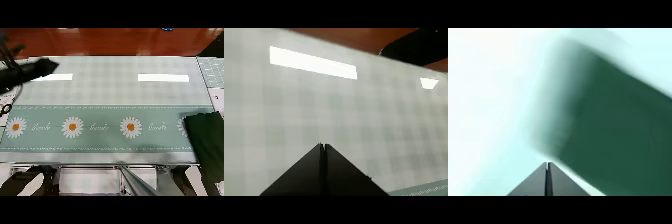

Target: Fold the shirts.

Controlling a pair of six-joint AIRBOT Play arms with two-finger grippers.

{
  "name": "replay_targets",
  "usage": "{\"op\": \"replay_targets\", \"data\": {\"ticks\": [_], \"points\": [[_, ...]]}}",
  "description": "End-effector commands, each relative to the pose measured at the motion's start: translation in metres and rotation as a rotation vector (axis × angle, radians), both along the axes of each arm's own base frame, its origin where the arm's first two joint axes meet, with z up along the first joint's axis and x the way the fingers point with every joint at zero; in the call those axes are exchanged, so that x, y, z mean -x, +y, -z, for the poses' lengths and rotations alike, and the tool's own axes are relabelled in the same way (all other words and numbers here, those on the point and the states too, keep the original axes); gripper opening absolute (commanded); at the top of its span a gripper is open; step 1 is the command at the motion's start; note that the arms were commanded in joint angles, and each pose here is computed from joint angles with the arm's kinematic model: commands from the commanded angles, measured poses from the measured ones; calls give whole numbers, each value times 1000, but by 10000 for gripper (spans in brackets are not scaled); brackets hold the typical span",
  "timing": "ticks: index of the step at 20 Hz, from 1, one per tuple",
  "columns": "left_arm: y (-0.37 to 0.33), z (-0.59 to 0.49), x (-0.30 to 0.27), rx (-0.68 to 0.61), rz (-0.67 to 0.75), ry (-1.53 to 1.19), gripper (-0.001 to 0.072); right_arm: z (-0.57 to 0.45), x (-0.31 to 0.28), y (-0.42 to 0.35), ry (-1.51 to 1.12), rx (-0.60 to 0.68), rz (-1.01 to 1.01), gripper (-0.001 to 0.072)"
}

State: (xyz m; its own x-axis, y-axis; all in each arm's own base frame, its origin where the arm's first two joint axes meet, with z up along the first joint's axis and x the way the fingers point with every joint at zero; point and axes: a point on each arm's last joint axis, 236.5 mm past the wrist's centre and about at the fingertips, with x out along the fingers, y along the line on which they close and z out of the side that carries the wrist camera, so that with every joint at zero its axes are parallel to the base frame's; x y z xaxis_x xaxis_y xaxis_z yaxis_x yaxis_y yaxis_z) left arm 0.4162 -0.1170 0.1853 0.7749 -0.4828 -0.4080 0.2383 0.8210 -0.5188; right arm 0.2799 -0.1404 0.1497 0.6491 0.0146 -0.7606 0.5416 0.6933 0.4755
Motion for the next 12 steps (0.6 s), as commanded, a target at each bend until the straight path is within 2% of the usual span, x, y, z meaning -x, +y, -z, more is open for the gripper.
{"op": "replay_targets", "data": {"ticks": [1,3,5,6,9,12], "points": [[-16,-37,-4,-84,84,-38,16,-87,-113,147,-409,62,-481,21],[-19,21,2,-165,127,173,16,-36,-140,204,-211,245,-660,21],[-5,79,8,-269,124,360,16,39,-148,211,89,429,-708,21],[9,102,8,-321,92,433,16,72,-143,204,226,474,-704,21],[27,136,18,-381,59,571,17,140,-115,194,528,442,-726,22],[26,136,15,-379,56,563,17,151,-118,197,543,406,-673,22]]}}
